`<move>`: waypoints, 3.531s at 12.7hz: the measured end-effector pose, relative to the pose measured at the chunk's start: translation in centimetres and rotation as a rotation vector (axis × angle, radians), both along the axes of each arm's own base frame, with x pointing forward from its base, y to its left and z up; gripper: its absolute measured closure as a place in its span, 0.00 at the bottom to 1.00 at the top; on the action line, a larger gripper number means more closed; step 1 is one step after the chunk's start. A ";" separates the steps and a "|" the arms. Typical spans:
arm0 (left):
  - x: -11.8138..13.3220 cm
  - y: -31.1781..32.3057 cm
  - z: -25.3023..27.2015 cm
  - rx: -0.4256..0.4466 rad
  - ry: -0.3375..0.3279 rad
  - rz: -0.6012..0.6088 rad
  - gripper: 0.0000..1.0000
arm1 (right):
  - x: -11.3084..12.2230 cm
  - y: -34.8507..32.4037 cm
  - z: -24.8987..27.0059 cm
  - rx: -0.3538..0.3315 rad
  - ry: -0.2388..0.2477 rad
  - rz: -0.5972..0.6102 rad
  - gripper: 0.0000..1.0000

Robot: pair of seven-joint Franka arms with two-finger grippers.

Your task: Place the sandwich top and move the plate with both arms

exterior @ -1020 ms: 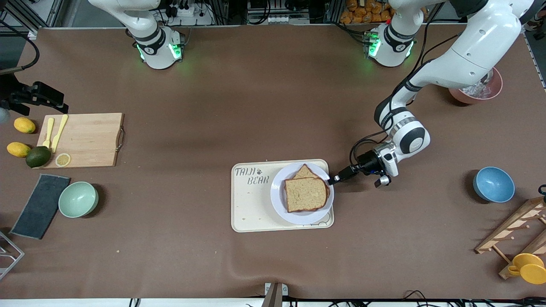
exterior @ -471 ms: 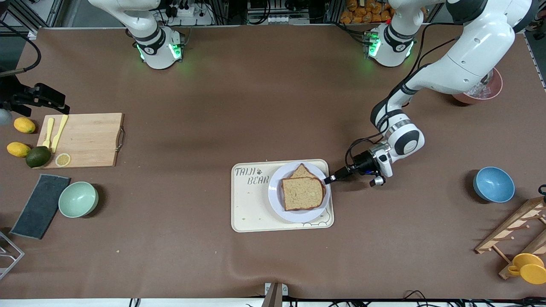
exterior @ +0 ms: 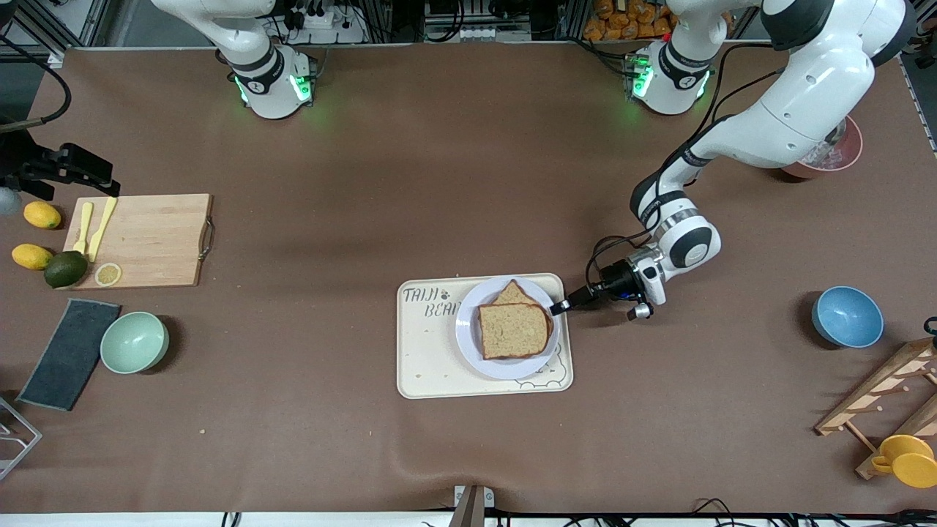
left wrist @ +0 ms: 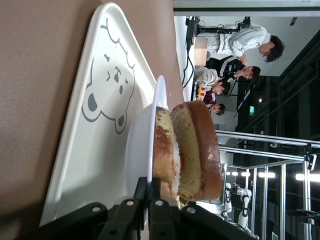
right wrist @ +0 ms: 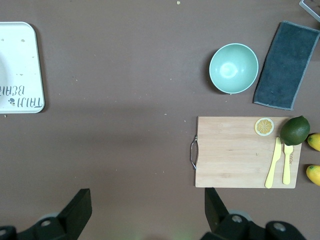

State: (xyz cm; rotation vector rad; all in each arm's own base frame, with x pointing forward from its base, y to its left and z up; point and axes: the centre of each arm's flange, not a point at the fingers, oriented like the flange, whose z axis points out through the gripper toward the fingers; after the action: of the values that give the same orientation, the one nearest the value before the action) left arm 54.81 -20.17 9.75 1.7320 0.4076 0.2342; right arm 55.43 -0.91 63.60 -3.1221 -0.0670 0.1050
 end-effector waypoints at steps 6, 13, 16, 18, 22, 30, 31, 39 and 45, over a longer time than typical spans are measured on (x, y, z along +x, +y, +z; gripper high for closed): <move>0.3 0.9 -0.9 0.020 -0.003 0.004 0.96 | 0.0 0.0 0.0 0.000 0.000 0.000 0.00; 0.3 1.1 -1.0 0.022 0.004 0.007 0.96 | 0.0 0.0 0.0 0.000 0.000 0.000 0.00; 0.3 1.2 -1.1 0.027 0.008 0.010 0.89 | 0.0 0.0 0.0 0.000 0.000 0.000 0.00; 0.3 1.4 -1.2 0.035 0.019 0.015 0.88 | 0.0 0.0 0.0 0.000 0.000 0.000 0.00; 0.3 1.9 -1.4 0.044 0.045 0.028 0.81 | 0.0 -0.1 0.0 0.000 0.000 -0.001 0.00; 0.1 2.4 -1.3 0.068 0.054 0.035 0.82 | 0.0 -0.2 0.0 0.000 0.000 -0.003 0.00; 0.0 2.7 -1.3 0.071 0.054 0.035 0.82 | 0.0 -0.2 0.0 0.000 0.000 -0.003 0.00; 0.3 6.6 0.0 0.172 0.037 0.051 0.85 | 0.0 -0.2 0.0 0.000 0.000 -0.004 0.00; 5.0 11.1 9.1 0.308 0.023 -0.055 0.88 | 0.0 -0.3 -0.1 0.000 0.002 -0.005 0.00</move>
State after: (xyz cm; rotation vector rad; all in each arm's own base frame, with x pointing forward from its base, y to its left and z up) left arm 59.79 -9.10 18.88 2.0471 0.3535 0.2473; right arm 55.43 -1.16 63.48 -3.1220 -0.0598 0.1078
